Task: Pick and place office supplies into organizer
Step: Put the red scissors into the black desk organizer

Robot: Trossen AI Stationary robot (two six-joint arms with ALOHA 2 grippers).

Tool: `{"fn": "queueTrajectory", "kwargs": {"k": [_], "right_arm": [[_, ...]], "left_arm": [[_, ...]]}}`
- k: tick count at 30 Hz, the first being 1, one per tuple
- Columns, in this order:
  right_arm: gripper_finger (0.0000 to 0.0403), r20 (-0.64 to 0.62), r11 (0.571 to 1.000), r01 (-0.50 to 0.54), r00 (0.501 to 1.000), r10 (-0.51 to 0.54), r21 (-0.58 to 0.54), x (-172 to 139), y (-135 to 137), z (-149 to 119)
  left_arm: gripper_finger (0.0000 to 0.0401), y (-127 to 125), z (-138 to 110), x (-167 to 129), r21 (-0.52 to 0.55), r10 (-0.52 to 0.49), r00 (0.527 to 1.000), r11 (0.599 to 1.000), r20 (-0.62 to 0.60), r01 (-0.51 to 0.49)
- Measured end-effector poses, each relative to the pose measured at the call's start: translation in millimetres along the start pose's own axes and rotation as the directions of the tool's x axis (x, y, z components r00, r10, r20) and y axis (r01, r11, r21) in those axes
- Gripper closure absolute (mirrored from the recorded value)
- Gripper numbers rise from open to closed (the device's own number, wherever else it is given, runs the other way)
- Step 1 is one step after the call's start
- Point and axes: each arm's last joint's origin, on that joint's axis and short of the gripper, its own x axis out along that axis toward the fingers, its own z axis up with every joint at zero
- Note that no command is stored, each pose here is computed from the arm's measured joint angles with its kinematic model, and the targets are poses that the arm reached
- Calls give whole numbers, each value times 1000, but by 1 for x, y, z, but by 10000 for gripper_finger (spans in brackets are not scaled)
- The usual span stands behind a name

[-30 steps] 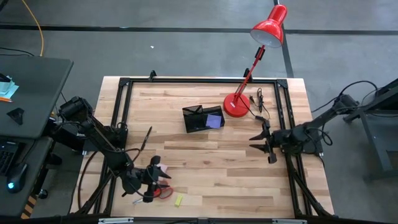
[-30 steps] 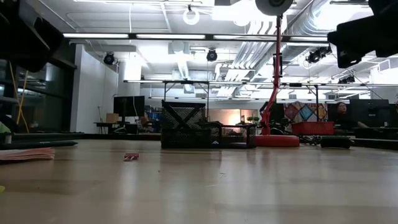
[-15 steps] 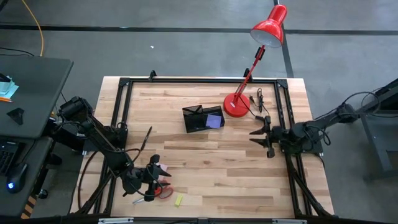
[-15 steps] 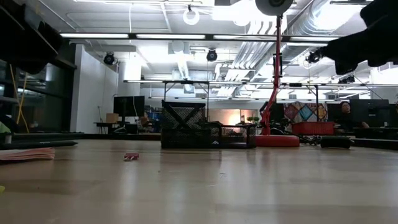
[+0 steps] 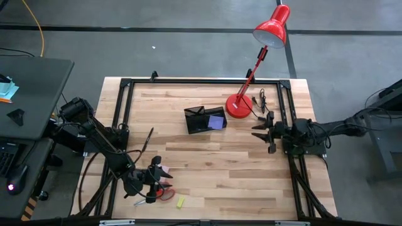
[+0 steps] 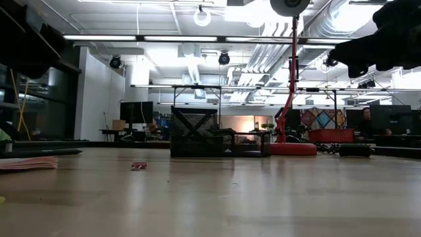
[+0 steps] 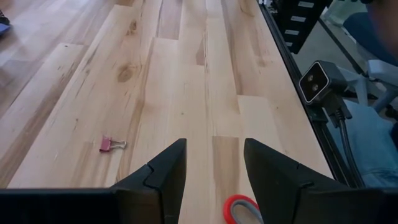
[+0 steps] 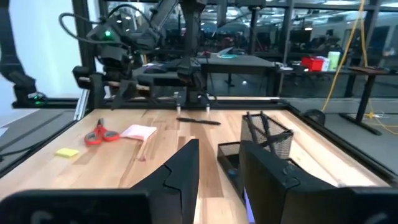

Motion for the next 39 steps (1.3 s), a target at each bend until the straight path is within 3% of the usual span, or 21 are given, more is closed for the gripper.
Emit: {"fn": "queueTrajectory", "kwargs": {"k": [6,16,25,36,39], "right_arm": [[295,-2,999,38,999,-38,7,0,-1,0],[295,-4,999,40,999,-40,15,0,-1,0],[295,-5,999,40,999,-40,15,0,-1,0],[295,-15,999,40,999,-40,13,0,-1,-1],[295,-22,999,40,999,-40,12,0,-1,-2]], "left_arm": [[249,0,-1,0,-2,-2,1000,1000,-9,2],[249,-1,-8,-1,-231,-116,982,970,-150,80],[249,-2,-12,-3,-395,-143,970,917,-194,56],[249,-21,-21,-3,-440,-182,969,893,-166,93],[249,-31,-25,7,-402,-175,959,913,-224,72]]}}
